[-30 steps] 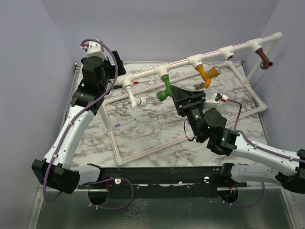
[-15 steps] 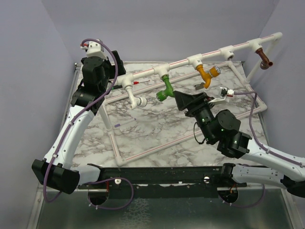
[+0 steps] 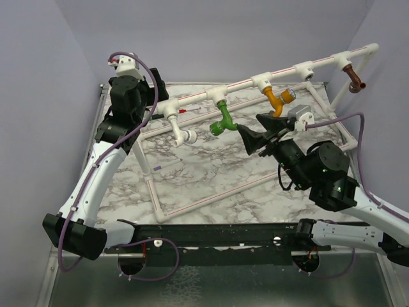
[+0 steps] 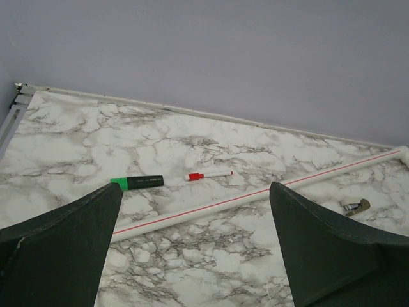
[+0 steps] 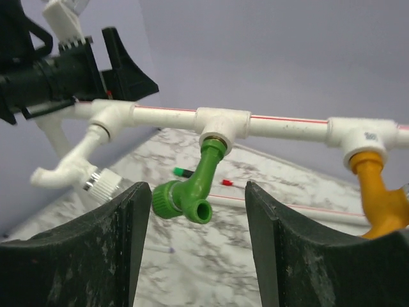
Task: Install the water faucets
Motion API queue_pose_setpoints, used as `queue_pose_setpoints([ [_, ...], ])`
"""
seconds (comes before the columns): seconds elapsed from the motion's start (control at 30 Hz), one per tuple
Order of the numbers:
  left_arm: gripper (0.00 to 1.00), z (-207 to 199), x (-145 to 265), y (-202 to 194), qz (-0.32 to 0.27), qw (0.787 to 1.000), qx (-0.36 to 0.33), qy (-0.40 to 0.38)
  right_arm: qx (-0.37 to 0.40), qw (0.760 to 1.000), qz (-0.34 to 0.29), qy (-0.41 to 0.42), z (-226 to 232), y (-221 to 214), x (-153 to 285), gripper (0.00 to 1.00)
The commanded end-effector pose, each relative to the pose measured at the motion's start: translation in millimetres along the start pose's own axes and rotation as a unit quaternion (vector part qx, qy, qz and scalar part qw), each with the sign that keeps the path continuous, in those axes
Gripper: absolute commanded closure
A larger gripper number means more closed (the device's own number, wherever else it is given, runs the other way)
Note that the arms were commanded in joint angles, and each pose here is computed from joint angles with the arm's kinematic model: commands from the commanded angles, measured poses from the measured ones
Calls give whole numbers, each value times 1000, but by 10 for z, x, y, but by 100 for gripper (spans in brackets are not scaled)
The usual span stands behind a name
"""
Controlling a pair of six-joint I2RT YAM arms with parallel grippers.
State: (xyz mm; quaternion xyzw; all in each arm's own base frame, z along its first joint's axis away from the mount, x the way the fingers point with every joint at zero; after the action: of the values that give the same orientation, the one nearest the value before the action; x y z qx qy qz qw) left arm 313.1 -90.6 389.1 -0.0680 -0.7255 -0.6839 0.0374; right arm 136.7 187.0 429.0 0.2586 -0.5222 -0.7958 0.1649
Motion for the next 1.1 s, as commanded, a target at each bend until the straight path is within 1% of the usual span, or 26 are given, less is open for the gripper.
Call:
queue_pose_setpoints([
  [0.0,1,-48,-2,-654,149,987,-45,-28,209,974,59,59,-83,-73,50,35],
  [0.1,1,-47,0,-651,149,988,-45,-27,285,952,74,88,-117,-77,78,35],
  [0.17,1,-48,1,-651,149,988,-45,-28,334,932,81,112,-139,-93,100,35],
  [0.27,1,-50,0,-653,149,987,-44,-29,412,895,90,149,-170,-123,124,35],
  [0.3,1,-49,1,-652,149,987,-44,-29,443,878,93,157,-185,-132,122,35],
  [0.47,1,-48,1,-651,149,987,-45,-28,525,824,123,175,-208,-190,61,32],
  [0.53,1,-50,1,-651,149,987,-44,-29,558,804,118,169,-219,-185,19,31],
  [0.63,1,-49,-5,-657,150,987,-45,-28,615,766,111,151,-240,-186,-62,30],
  [0.8,1,-49,-12,-664,151,987,-45,-27,709,689,100,110,-269,-232,-202,29],
  [0.87,1,-48,-9,-661,150,987,-46,-27,737,663,92,94,-269,-258,-252,29],
  [0.97,1,-46,-10,-662,150,987,-46,-26,765,631,91,87,-256,-312,-311,28],
  [1.0,1,-46,-10,-661,150,987,-46,-26,770,627,82,81,-242,-313,-335,28],
  [1.07,1,-45,-11,-664,151,987,-46,-26,785,611,73,73,-227,-344,-370,28],
])
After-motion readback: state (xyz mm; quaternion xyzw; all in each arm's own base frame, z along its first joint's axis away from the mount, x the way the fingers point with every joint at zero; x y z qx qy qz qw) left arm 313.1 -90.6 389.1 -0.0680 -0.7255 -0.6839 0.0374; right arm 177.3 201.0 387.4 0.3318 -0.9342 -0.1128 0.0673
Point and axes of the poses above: each gripper's point midway between its finger pads, its own x axis back along the fingers, its own z axis along the line the jaws close on, y = z × x, the point moved 9 cm from there along x, back along the fingers, and after that the axes turned 11 degrees about -x, right-handed, at the moved point
